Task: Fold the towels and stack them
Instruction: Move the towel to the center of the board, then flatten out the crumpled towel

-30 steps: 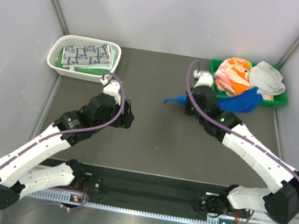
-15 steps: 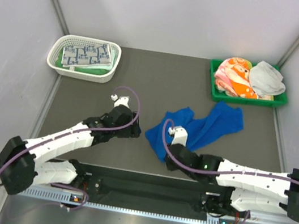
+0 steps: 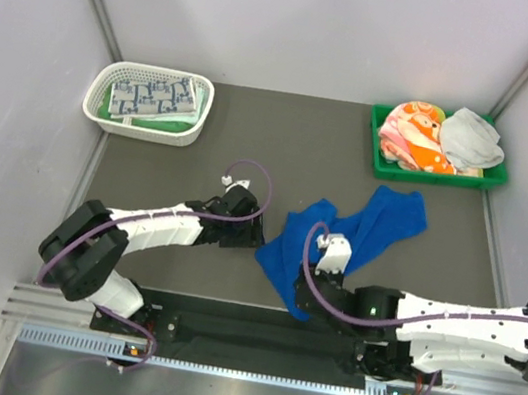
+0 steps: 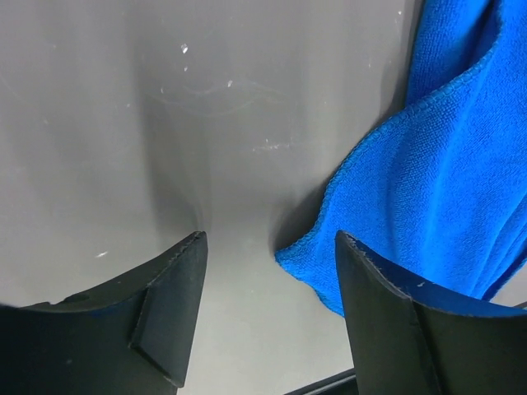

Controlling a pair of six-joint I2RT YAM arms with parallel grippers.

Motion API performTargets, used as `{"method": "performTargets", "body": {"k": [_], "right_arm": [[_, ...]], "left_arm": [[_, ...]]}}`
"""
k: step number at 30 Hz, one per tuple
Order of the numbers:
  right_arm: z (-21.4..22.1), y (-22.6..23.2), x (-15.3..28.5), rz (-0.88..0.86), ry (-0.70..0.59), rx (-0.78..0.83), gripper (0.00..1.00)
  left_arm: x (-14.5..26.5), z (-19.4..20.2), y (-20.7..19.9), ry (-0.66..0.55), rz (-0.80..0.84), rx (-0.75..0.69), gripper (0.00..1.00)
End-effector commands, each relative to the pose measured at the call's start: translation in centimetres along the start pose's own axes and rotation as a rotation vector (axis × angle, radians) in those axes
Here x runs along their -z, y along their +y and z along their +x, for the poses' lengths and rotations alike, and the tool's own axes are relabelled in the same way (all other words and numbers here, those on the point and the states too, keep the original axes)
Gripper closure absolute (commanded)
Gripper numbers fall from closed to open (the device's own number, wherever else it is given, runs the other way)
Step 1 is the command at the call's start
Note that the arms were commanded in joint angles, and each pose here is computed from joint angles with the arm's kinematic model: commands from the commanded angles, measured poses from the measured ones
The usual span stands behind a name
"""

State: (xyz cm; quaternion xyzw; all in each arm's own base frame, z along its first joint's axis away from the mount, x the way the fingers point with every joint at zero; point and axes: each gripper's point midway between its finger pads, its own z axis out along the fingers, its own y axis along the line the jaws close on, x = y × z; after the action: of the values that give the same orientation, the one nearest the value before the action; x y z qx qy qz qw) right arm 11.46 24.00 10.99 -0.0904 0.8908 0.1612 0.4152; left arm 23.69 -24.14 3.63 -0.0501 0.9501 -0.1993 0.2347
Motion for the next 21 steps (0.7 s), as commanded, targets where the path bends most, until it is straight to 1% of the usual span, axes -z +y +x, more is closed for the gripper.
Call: {"method": "performTargets", "body": {"k": [1, 2, 3, 4, 7, 9, 11, 13, 14, 15, 17, 18, 21], "right_arm": [[-6.9, -2.4, -1.2, 0.088, -0.115, -0.079, 0.52], [-7.9, -3.0, -1.7, 0.088, -0.122, -0.085, 0.53], [-8.8, -3.9, -2.0, 0.097, -0.126, -0.056, 0.54], [-10.4, -4.9, -2.6, 0.100, -0.146, -0.105, 0.54], [-13.1, -6.6, -3.6, 0.120, -0.159, -0.102, 0.54], [-14.0, -7.2, -4.3, 0.130, -0.160, -0.084, 0.54], [-14.7, -7.9, -5.3, 0.138, -0.153, -0.099, 0.54], [-14.5, -8.3, -6.2, 0.125, -0.127, -0.105, 0.55], [-14.7, -8.3, -6.6, 0.118, -0.136, -0.112, 0.55], [-14.4, -8.4, -7.0, 0.108, -0.120, -0.111, 0.55], [-14.3, -9.2, -7.8, 0.123, -0.106, -0.123, 0.55], [-14.5, -9.2, -8.1, 0.118, -0.112, -0.124, 0.55], [-15.0, -9.5, -9.0, 0.110, -0.106, -0.129, 0.55]], "left_arm": [[0.1, -1.1, -2.3, -0.027, 0.070, 0.058, 0.32], [0.1, -1.0, -2.3, -0.024, 0.070, 0.077, 0.32], [0.0, -0.6, -2.1, -0.017, 0.066, 0.082, 0.32], [-0.3, -0.2, -1.9, -0.007, 0.059, 0.079, 0.32], [-0.8, 0.8, -1.7, 0.017, 0.044, 0.078, 0.33], [-1.0, 1.3, -1.8, 0.031, 0.045, 0.079, 0.33], [-1.3, 1.9, -1.6, 0.046, 0.033, 0.077, 0.33], [-1.5, 2.2, -1.3, 0.047, 0.021, 0.078, 0.36], [-1.6, 2.4, -1.1, 0.050, 0.013, 0.081, 0.38], [-1.7, 2.5, -1.0, 0.049, 0.009, 0.082, 0.47], [-2.0, 2.9, -0.7, 0.060, 0.000, 0.082, 0.59], [-2.1, 3.2, -0.5, 0.065, -0.006, 0.079, 0.67], [-2.5, 3.8, -0.2, 0.079, -0.007, 0.074, 0.78]]}}
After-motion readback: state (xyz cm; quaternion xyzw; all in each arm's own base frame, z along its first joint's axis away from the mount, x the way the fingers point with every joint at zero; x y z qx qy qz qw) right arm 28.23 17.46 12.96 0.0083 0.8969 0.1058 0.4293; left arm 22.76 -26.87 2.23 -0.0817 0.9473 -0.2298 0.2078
